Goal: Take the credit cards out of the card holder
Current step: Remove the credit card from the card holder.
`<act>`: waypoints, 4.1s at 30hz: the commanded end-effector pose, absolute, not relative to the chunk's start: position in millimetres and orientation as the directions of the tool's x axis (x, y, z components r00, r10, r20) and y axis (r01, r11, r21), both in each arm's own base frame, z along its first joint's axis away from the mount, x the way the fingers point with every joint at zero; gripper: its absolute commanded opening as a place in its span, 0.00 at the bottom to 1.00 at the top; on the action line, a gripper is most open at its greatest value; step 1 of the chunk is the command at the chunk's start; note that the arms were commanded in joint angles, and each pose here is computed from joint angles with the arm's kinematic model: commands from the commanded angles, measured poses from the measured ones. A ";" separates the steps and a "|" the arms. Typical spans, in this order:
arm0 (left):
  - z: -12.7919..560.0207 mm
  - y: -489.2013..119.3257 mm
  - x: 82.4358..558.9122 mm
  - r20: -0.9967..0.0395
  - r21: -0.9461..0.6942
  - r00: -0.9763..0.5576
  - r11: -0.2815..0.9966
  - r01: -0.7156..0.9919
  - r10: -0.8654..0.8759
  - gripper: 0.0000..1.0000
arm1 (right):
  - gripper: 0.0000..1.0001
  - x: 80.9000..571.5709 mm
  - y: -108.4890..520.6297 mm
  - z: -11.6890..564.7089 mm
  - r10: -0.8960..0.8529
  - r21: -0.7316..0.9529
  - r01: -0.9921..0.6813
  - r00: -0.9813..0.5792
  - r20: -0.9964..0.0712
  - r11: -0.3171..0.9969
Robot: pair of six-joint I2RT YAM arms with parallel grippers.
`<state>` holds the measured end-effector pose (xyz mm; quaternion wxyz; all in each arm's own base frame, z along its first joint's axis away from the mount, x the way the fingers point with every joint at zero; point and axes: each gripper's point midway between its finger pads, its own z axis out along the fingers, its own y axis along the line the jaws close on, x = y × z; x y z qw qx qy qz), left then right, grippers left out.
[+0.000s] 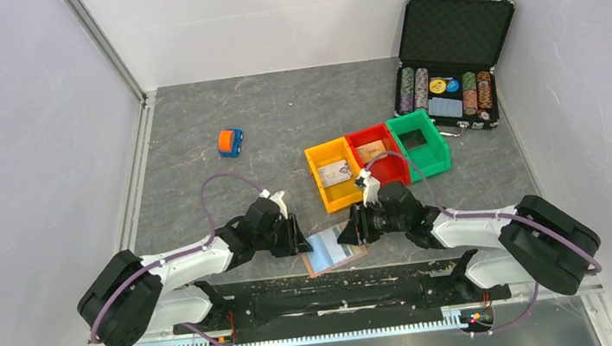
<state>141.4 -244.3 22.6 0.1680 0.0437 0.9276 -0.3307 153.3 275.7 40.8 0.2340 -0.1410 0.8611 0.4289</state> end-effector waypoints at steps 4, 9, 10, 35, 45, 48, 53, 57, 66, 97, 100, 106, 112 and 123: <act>11.0 -234.8 141.8 -0.359 -0.549 -0.933 0.810 0.205 -0.006 0.38 | 0.41 156.1 288.6 71.5 -0.012 0.703 -0.508 -0.814 -0.580 0.498; 11.7 -235.0 141.7 -0.359 -0.551 -0.933 0.809 0.204 -0.009 0.38 | 0.41 154.4 290.7 74.3 -0.014 0.712 -0.511 -0.817 -0.576 0.482; 11.6 -234.8 141.9 -0.359 -0.551 -0.933 0.809 0.203 -0.010 0.38 | 0.41 154.5 291.7 76.0 -0.013 0.714 -0.513 -0.816 -0.578 0.477; 26.0 -234.4 146.2 -0.373 -0.569 -0.926 0.804 0.172 -0.065 0.39 | 0.41 138.5 323.6 87.2 -0.031 0.779 -0.505 -0.846 -0.533 0.372; 38.8 -222.9 153.2 -0.409 -0.537 -0.906 0.831 0.145 -0.107 0.42 | 0.41 140.5 333.6 92.5 -0.036 0.776 -0.517 -0.839 -0.542 0.362; 37.4 -219.8 153.1 -0.403 -0.517 -0.910 0.845 0.137 -0.099 0.42 | 0.42 139.9 336.7 93.9 -0.041 0.776 -0.521 -0.838 -0.544 0.356; 39.8 -212.5 155.5 -0.411 -0.490 -0.905 0.863 0.120 -0.107 0.42 | 0.42 137.6 342.6 91.9 -0.059 0.776 -0.520 -0.842 -0.537 0.356; 50.4 -206.8 161.0 -0.429 -0.475 -0.895 0.874 0.104 -0.126 0.44 | 0.42 136.5 343.4 89.8 -0.067 0.773 -0.519 -0.843 -0.534 0.364; 69.0 -235.3 154.7 -0.412 -0.598 -0.906 0.779 0.188 -0.098 0.42 | 0.32 155.5 329.9 72.9 -0.070 0.681 -0.520 -0.818 -0.571 0.515; 13.6 -236.3 137.0 -0.320 -0.610 -0.946 0.776 0.162 -0.054 0.28 | 0.28 152.9 311.4 37.4 -0.080 0.641 -0.451 -0.850 -0.521 0.621; 14.7 -235.3 137.1 -0.325 -0.608 -0.944 0.777 0.161 -0.058 0.29 | 0.28 153.1 309.2 37.8 -0.079 0.635 -0.449 -0.849 -0.522 0.628; 13.8 -235.3 136.5 -0.320 -0.608 -0.946 0.778 0.160 -0.055 0.29 | 0.27 144.0 312.6 37.5 -0.071 0.676 -0.436 -0.865 -0.496 0.594; 14.0 -235.8 136.1 -0.319 -0.612 -0.946 0.775 0.160 -0.057 0.29 | 0.27 139.3 313.7 29.6 -0.080 0.681 -0.419 -0.879 -0.470 0.601; 10.0 -235.8 132.9 -0.304 -0.621 -0.951 0.770 0.149 -0.061 0.29 | 0.27 134.4 317.2 25.7 -0.055 0.718 -0.384 -0.899 -0.435 0.580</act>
